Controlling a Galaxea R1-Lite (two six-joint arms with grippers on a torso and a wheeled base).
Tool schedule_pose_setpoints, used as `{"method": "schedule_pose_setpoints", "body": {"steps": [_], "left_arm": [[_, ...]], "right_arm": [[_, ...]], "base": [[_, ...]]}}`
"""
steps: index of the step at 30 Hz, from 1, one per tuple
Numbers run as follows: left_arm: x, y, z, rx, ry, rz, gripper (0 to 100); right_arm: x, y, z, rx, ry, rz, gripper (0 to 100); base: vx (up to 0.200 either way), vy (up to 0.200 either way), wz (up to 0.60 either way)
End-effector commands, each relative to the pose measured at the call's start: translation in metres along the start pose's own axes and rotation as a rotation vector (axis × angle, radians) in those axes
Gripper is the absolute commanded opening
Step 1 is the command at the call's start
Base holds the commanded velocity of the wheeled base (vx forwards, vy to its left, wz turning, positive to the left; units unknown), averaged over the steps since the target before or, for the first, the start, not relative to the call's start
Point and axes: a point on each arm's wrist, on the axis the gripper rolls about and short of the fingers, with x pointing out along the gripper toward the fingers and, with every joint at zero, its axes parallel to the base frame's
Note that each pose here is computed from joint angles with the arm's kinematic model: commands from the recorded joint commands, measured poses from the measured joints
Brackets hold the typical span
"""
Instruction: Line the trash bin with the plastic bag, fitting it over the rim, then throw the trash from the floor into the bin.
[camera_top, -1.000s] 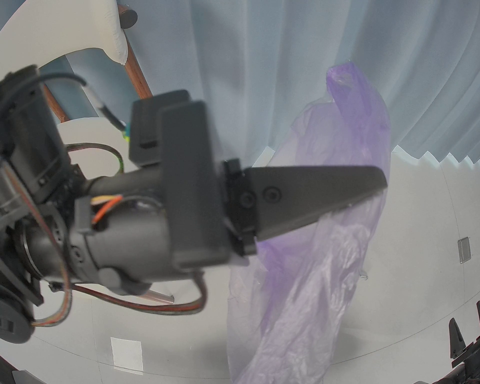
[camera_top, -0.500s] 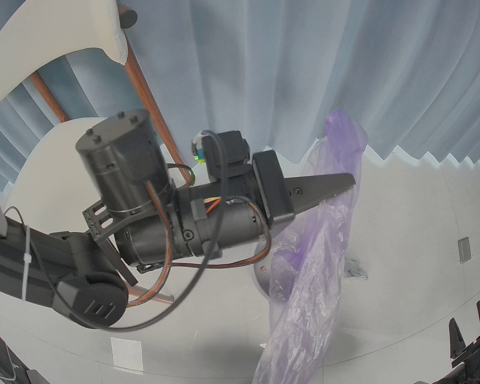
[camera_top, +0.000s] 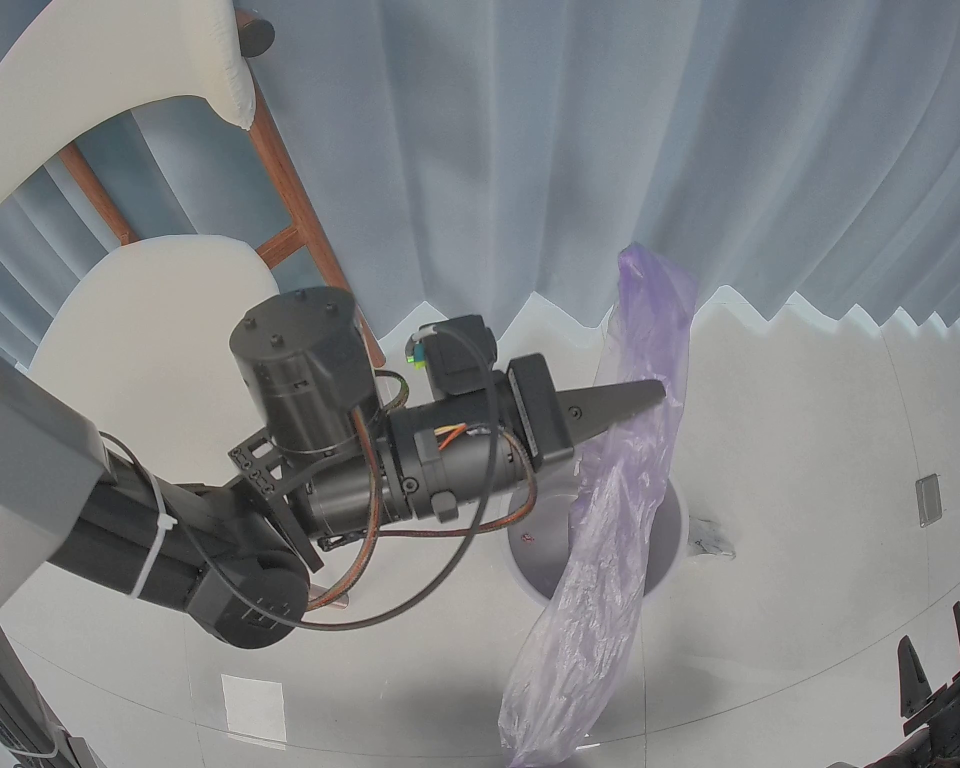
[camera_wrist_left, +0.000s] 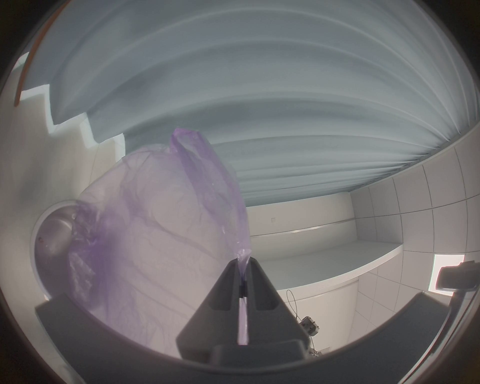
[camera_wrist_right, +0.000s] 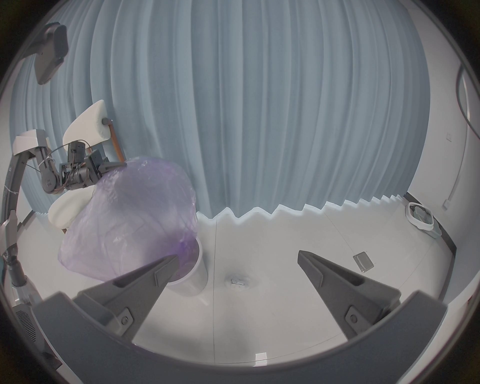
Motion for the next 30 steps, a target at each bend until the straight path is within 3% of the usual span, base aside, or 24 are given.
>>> {"method": "schedule_pose_setpoints", "body": {"steps": [1, 9, 16, 30], "left_arm": [[-0.009, 0.014, -0.019, -0.036, 0.048, 0.059, 0], [-0.046, 0.016, -0.047, 0.034, 0.107, 0.132, 0], [-0.047, 0.02, -0.031, 0.061, 0.041, 0.15, 0], [-0.04, 0.024, -0.025, 0.073, 0.023, 0.144, 0]], "right_arm": [[0.0, 0.0, -0.005, 0.0, 0.003, -0.001, 100], [0.0, 0.0, -0.005, 0.0, 0.003, -0.001, 100], [0.0, 0.0, -0.005, -0.003, 0.003, 0.001, 100], [0.0, 0.0, -0.005, -0.003, 0.003, 0.001, 100]], "base": [[0.0, 0.0, 0.0], [0.0, 0.0, 0.0], [0.0, 0.0, 0.0], [0.0, -0.2, 0.0]]}}
